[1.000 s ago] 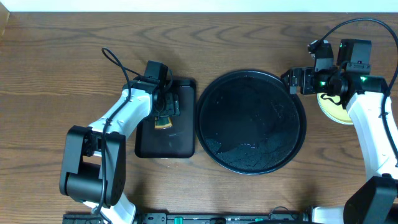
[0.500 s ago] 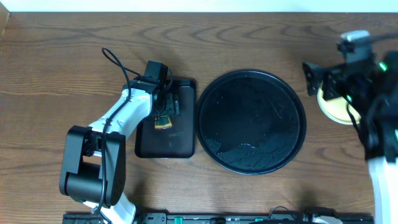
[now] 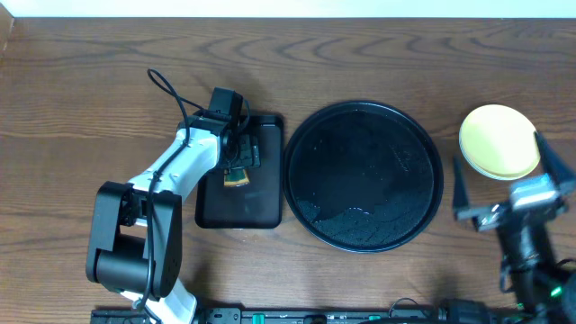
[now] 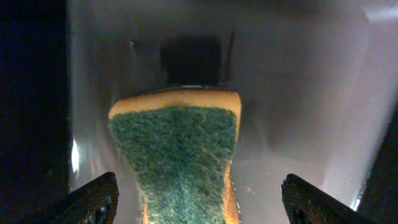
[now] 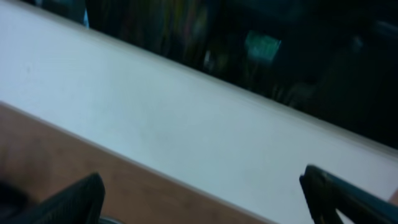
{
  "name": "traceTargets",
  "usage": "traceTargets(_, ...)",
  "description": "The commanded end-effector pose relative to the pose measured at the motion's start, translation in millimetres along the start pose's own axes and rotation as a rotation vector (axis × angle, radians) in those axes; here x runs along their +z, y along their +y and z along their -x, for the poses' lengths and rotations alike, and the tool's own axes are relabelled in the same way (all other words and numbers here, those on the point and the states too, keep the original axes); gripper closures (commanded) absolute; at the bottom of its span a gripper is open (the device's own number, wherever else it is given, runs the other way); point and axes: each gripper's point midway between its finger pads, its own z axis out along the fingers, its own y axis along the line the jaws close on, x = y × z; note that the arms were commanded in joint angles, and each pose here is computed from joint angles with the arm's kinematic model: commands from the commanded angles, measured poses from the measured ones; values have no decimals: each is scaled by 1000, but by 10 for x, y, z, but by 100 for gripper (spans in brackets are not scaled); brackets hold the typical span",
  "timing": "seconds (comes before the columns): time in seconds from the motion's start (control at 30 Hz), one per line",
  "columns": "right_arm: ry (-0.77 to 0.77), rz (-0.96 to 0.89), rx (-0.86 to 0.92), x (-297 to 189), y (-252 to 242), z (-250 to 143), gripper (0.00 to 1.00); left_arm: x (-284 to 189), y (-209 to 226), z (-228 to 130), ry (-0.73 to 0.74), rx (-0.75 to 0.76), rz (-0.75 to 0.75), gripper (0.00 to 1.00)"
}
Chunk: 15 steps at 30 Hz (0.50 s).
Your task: Clean dirty plates on tray and stack at the side
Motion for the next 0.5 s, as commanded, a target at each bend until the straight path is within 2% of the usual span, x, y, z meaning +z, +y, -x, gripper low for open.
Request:
traceTargets(0.0,-35,-2,-27,-94,151,-309,1,5,29,-12,-3,3,15,15)
traceTargets(0.3,-180,-45,-33,-179,335,-789,1,5,29,-12,-3,3,15,15)
traceTargets(0.47,-112,-25,-6,-125,445,-1188,1,5,29,-12,-3,3,15,16)
